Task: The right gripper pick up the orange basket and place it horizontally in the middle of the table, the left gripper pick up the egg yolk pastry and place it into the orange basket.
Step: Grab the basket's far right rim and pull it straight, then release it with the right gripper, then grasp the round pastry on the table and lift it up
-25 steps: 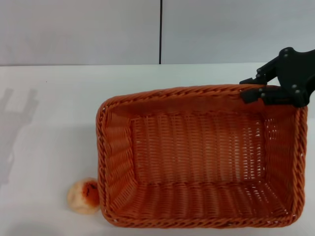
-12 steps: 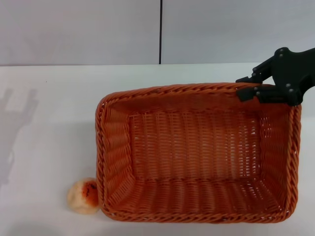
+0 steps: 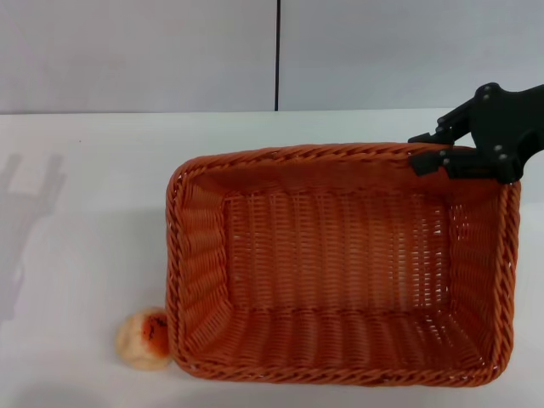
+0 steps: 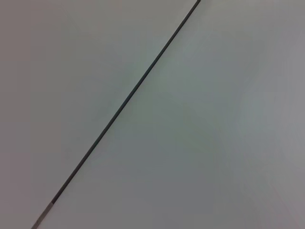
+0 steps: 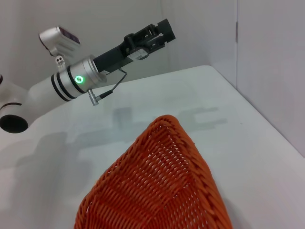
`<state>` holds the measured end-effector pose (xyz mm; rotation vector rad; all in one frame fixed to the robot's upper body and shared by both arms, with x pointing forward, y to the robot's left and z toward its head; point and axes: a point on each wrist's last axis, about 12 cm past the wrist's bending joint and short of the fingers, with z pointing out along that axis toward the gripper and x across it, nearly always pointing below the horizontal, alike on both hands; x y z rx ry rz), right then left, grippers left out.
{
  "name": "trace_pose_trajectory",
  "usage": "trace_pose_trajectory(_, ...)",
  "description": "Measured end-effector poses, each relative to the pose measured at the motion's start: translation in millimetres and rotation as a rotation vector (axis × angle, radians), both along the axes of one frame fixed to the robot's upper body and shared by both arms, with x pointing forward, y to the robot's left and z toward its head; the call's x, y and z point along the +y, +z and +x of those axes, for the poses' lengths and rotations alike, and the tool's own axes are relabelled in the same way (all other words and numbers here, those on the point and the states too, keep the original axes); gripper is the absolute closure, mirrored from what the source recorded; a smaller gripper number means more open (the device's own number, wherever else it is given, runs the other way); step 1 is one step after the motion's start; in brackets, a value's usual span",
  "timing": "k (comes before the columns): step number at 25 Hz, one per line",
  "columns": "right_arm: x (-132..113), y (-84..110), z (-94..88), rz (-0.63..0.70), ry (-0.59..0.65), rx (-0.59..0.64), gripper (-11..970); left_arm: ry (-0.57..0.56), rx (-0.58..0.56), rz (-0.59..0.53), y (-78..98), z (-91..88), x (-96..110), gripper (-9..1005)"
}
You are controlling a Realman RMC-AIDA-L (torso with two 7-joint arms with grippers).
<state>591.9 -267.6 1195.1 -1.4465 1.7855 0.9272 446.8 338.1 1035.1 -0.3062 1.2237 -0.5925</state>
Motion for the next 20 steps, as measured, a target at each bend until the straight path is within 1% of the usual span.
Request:
trace_pose_trajectory(4,-1.4,-2.6,-0.1,0.010,-0.018,0.008,801,-0.005,-0.002,-0.001,0.5,1.4,-1.2,229)
trace_pose_trajectory(8,-4.2,-6.7,1.2,0.016,-0.050,0.011,675,-0.009,-0.002,0.000,0.5,1.8,-1.8,229)
trace_pose_trajectory(13,-13.1,-9.9,4.0,0.032,-0.123,-0.023,513,-0.011,-0.002,0.000,0.4,1.7,-2.0,229)
trace_pose_trajectory(15,-19.3,-10.3,5.6,0.056,-0.170,-0.058,448,-0.014,0.000,0.001,0.3,1.7,-2.4,229)
trace_pose_trajectory(17,-28.1,-10.5,6.1,0.108,-0.230,-0.122,448,-0.016,0.001,0.002,0.1,1.7,-2.6,229)
trace_pose_trajectory(20,-46.4,-12.1,2.7,0.237,-0.351,-0.274,448,-0.023,0.003,0.007,0.1,1.7,-2.5,229)
